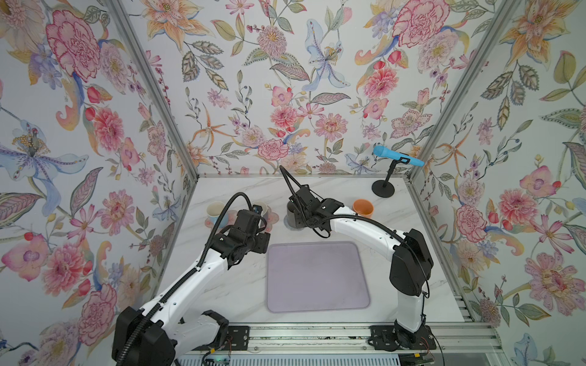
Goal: Place cups on coasters
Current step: Reset both arms
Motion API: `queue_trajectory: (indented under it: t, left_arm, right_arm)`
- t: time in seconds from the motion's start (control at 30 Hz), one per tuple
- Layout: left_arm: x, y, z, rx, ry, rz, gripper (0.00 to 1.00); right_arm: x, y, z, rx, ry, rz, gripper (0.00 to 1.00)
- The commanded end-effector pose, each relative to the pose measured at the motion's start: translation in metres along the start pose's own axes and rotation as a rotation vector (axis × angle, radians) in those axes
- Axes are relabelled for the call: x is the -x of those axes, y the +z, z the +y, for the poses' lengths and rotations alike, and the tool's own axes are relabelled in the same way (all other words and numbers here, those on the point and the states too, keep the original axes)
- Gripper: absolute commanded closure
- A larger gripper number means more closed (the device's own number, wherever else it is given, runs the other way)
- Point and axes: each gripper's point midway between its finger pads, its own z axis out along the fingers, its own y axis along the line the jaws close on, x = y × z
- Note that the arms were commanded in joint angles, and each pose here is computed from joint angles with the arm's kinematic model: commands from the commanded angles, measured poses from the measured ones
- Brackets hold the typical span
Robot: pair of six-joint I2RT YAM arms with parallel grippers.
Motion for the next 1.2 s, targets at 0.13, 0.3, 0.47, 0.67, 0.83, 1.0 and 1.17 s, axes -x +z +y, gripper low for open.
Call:
queue_trajectory:
  t: [0.13,0.3,0.47,0.67,0.83,1.0,1.17]
  left_arm:
    - [0.011,-0.011,0.02,0.089,-0.024,-0.092,0.24]
    - [0.015,-0.006,0.028,0.143,-0.018,-0.154,0.23]
    - [0.022,-0.007,0.035,0.169,-0.064,-0.23,0.21]
    - [0.025,-0.016,0.049,0.239,-0.098,-0.29,0.09]
    - [0.031,-0.026,0.059,0.29,-0.117,-0.342,0.02]
    - [0.035,-0.043,0.085,0.437,-0.127,-0.393,0.01]
    - [0.029,-0.062,0.12,0.614,-0.192,-0.48,0.01]
  right_arm:
    - [0.005,-0.049,-0.024,0.039,-0.007,-0.138,0.46]
    - [-0.001,-0.069,-0.069,0.017,0.038,-0.195,0.41]
    - [-0.009,-0.088,-0.116,-0.008,0.107,-0.249,0.37]
    - [-0.017,-0.107,-0.174,-0.068,0.18,-0.296,0.29]
    - [-0.024,-0.117,-0.22,-0.139,0.22,-0.32,0.19]
    - [-0.043,-0.123,-0.288,-0.291,0.333,-0.334,0.0]
    - [-0.066,-0.115,-0.337,-0.403,0.415,-0.375,0.01]
